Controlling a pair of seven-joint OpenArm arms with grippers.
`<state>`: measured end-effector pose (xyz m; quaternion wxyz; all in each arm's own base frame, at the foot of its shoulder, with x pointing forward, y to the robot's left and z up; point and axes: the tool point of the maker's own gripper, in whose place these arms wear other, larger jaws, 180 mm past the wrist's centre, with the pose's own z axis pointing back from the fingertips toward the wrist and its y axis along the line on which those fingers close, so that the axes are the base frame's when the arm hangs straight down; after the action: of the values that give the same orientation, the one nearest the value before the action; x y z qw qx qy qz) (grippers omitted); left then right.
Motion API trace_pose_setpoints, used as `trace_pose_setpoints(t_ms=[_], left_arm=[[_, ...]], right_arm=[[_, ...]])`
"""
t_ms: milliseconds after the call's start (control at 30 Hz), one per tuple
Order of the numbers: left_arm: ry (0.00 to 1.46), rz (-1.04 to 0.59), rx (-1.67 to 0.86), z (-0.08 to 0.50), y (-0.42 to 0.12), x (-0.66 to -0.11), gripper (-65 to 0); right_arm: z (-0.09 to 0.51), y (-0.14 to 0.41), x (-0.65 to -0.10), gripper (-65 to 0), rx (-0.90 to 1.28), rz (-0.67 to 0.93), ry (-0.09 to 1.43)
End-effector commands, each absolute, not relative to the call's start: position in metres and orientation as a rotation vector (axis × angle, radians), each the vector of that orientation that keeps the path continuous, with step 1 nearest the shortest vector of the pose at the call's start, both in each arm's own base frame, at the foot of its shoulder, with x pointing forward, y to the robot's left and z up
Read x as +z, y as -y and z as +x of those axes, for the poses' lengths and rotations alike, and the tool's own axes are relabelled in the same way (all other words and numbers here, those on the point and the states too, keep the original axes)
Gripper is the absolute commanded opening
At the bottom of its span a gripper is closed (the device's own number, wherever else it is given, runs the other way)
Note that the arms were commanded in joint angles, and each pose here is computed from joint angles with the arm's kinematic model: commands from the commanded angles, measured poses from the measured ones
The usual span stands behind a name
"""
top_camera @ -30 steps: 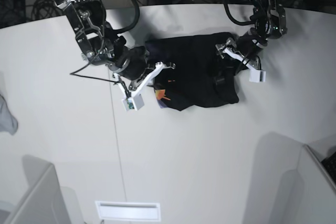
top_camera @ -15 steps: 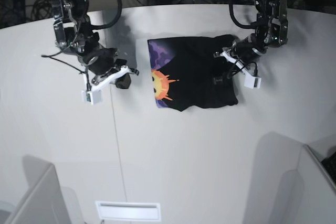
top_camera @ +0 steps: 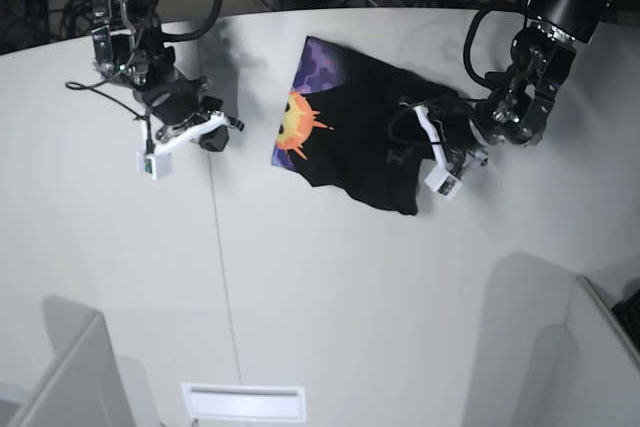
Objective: Fold the T-shirt properly
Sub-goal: 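Grasp the bundle with the left gripper and flip it over the print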
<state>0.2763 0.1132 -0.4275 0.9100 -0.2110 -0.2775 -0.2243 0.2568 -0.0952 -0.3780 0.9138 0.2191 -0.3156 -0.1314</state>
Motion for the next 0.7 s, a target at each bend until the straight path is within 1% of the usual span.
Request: trace_pose_setpoints(t_ms=[0,233,367,500,667], left_arm=[[0.535,-0.369,-0.528,0.275,-0.120,-0.433,-65.0],[0.545,-0.219,-0.798,0.289,-0.106,-0.434,-65.0],[0.510,-0.153,-1.066,0.281,-0.093,-0.441,-65.0],[0.492,-0.090,-1.272,0.282,-0.084,-0.443,-65.0],[0.459,-0.002,-1.493,0.281,-0.072,-0.448,-65.0]], right_arm=[[0.263,0.096,-0.366,-65.0,-0.263,0.462,0.694],[0.260,0.095,-0.354,-65.0,-0.242,0.464,0.721],[0.257,0.099,-0.356,-65.0,-0.234,0.451,0.716],[0.258,0.101,-0.356,-65.0,-0.235,0.445,0.720],[0.256,0.128,-0.358,-65.0,-0.302,0.393,0.765]])
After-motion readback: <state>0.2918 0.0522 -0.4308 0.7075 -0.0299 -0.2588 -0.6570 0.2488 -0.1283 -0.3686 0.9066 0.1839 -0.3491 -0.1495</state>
